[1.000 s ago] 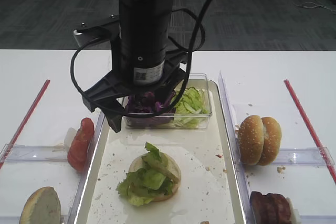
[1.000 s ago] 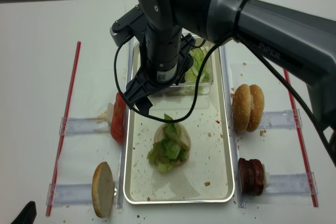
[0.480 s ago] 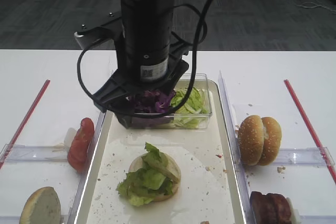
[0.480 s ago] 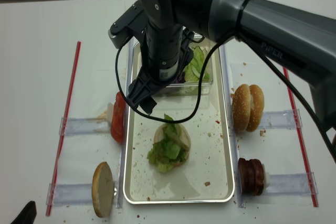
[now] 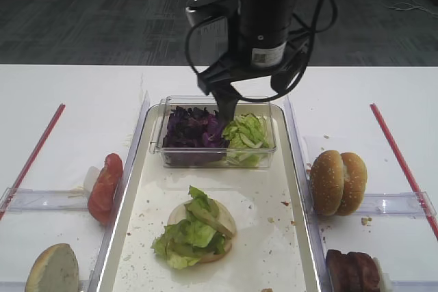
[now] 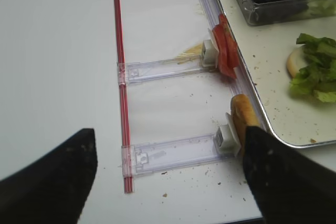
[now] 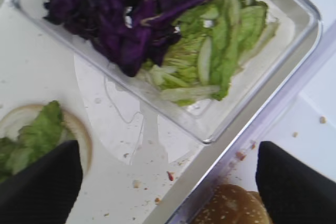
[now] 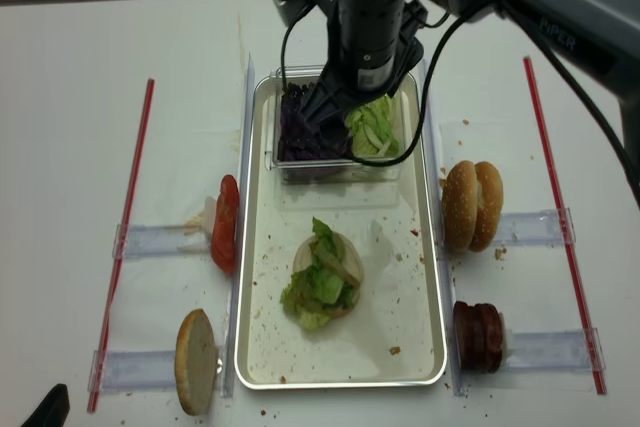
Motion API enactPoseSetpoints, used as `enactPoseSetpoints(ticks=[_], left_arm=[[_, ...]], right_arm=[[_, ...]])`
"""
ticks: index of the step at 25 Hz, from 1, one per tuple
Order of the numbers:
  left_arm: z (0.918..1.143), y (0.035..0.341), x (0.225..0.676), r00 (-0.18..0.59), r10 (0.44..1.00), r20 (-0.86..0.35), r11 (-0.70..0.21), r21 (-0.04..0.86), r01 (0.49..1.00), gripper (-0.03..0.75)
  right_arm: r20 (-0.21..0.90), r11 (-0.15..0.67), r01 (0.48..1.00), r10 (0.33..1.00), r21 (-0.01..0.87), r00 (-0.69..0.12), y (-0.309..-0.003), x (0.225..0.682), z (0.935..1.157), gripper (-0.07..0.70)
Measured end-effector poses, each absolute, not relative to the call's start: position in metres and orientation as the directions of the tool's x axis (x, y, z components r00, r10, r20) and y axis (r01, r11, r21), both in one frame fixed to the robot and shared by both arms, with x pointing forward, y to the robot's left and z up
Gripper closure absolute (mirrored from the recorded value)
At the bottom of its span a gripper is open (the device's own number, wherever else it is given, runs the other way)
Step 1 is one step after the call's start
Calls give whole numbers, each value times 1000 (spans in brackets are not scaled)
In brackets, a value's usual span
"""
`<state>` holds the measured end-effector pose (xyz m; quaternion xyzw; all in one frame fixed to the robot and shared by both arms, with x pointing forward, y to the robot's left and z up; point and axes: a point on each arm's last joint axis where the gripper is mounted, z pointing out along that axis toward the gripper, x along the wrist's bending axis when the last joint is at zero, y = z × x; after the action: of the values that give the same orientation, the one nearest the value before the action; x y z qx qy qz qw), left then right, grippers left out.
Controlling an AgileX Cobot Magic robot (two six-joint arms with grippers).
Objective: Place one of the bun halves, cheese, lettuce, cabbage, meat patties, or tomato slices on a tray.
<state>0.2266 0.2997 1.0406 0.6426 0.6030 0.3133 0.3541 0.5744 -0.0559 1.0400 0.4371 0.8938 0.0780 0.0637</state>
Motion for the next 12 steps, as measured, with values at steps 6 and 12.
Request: enactPoseSetpoints(ticks=[6,12], left_arm=[[1041,300,227,77,997,-24,-22,833,553,154],[1041,300,227,77,997,-24,-22,833,553,154]], right_arm=[[-46,485,852,873,196,-486,-108,607,1040,-62],[-46,356,914,934,196,-354,-164,631,1040,-62]])
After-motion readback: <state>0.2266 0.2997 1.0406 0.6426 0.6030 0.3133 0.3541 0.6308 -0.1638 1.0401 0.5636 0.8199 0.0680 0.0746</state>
